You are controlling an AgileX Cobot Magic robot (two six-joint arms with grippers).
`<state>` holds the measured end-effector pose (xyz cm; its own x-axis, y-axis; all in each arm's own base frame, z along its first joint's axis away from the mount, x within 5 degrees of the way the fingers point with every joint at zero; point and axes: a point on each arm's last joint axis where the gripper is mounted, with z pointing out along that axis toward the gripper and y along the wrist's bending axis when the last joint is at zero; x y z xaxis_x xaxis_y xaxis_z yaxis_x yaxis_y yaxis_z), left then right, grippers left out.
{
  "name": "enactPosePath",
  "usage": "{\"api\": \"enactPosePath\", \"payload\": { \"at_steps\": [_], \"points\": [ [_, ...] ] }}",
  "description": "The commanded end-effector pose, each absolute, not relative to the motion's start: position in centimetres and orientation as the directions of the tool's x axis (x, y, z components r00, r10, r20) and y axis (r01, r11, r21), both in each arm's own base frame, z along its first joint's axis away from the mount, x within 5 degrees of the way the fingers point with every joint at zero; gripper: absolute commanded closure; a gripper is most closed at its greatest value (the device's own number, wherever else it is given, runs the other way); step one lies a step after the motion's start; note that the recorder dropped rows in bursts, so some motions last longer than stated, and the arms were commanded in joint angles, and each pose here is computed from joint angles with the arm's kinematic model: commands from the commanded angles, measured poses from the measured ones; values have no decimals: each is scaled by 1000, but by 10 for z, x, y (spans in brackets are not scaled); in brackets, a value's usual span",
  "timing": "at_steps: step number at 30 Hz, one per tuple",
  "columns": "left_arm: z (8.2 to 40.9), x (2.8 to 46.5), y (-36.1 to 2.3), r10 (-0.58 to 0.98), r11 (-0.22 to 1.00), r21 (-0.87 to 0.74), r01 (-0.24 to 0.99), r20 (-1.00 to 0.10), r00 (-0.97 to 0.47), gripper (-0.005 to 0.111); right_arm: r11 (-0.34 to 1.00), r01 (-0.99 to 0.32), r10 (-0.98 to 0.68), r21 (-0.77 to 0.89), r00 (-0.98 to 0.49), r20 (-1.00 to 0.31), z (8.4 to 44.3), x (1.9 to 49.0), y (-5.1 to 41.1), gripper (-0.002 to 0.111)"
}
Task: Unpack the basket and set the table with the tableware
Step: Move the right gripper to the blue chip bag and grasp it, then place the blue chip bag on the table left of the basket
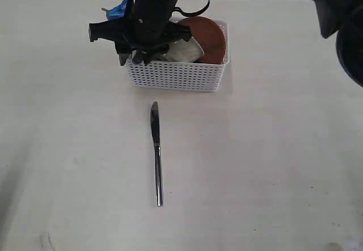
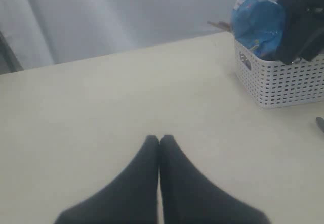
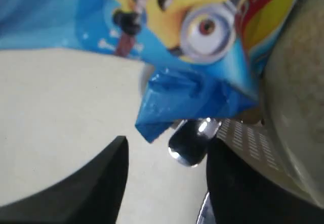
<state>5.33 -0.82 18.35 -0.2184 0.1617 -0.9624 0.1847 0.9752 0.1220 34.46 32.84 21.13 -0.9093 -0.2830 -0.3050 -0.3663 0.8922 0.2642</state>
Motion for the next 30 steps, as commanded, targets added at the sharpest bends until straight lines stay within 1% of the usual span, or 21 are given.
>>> {"api": "enactPosePath", "payload": {
  "at_steps": [1, 6, 11, 18, 22, 24, 28, 30],
  "points": [
    [184, 53, -9, 160, 974, 121, 190, -965, -209, 107, 894, -360, -261, 268, -902, -344, 214, 350, 327, 62],
    [184, 53, -9, 160, 974, 121, 190, -965, -209, 107, 923, -325, -242, 204, -905, -349, 214, 355, 318, 62],
    [184, 53, -9, 156, 975, 117, 189, -965, -210, 107, 926, -316, -233, 205, -908, -348, 209, 357, 319, 62],
    [184, 53, -9, 158, 975, 119, 190, -965, -210, 107, 933, -302, -232, 196, -920, -316, 192, 359, 321, 62],
    [184, 53, -9, 158, 975, 119, 190, -965, -210, 107, 932, -304, -232, 196, -918, -321, 192, 359, 321, 62],
    [184, 53, -9, 158, 975, 119, 190, -965, -210, 107, 931, -310, -239, 193, -917, -321, 192, 359, 321, 69],
    [184, 53, -9, 158, 975, 119, 190, -965, -210, 107, 927, -330, -266, 178, -914, -307, 191, 358, 320, 96],
    [184, 53, -9, 158, 975, 119, 190, -965, -210, 107, 925, -339, -278, 172, -912, -301, 191, 357, 319, 107]
  ]
}}
